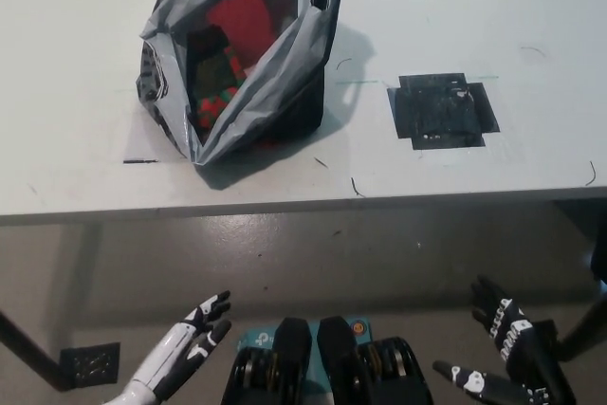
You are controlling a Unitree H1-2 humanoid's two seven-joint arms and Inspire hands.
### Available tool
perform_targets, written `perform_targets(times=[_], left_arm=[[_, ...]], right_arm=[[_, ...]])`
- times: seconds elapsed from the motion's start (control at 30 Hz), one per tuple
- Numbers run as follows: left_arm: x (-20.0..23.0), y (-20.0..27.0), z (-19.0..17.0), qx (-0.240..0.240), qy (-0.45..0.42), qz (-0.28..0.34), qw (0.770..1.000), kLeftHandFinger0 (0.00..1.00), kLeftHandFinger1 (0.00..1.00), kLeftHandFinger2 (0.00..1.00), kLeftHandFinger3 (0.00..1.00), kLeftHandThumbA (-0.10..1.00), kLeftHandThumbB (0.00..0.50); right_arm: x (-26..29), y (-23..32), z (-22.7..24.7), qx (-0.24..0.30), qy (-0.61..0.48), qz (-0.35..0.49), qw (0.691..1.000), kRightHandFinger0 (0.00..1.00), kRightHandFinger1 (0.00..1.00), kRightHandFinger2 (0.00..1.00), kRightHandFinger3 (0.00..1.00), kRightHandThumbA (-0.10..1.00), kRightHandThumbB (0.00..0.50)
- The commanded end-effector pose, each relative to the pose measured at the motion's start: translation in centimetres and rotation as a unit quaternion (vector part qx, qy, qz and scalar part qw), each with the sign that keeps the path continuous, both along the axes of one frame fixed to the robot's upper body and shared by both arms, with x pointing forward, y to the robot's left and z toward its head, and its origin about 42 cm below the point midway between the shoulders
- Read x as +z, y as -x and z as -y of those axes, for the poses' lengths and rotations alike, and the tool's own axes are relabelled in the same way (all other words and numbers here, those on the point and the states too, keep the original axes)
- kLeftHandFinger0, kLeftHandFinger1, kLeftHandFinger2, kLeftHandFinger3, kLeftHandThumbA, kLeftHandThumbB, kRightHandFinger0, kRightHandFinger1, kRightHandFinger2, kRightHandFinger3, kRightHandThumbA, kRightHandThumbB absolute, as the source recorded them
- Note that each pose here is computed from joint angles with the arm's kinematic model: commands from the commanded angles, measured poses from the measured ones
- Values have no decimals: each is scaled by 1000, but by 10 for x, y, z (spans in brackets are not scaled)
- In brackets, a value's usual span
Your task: The robot uses its right hand to pick up a bag of coffee beans and puts it in the black plastic bag, then the robot grabs the top of the bag and lifts it.
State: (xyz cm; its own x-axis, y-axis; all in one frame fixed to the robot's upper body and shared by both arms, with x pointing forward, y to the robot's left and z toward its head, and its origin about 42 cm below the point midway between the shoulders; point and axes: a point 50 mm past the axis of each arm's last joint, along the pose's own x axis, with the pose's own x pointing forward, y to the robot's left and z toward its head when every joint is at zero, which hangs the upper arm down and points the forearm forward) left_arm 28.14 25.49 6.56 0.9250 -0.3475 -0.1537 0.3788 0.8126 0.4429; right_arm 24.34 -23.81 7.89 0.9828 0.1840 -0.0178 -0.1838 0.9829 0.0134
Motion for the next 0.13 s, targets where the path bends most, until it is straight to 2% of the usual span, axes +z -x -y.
perform_targets(times=[0.0, 0.1], left_arm=[[21, -2, -5, 9, 12, 68, 998, 1000, 1000, 1000, 1000, 1000, 196], [22, -3, -6, 9, 10, 70, 997, 1000, 1000, 1000, 1000, 1000, 176]], right_arm=[[15, -4, -4, -12, 17, 103, 994, 1000, 1000, 1000, 1000, 917, 175], [16, -6, -5, -13, 16, 105, 994, 1000, 1000, 1000, 1000, 907, 204]])
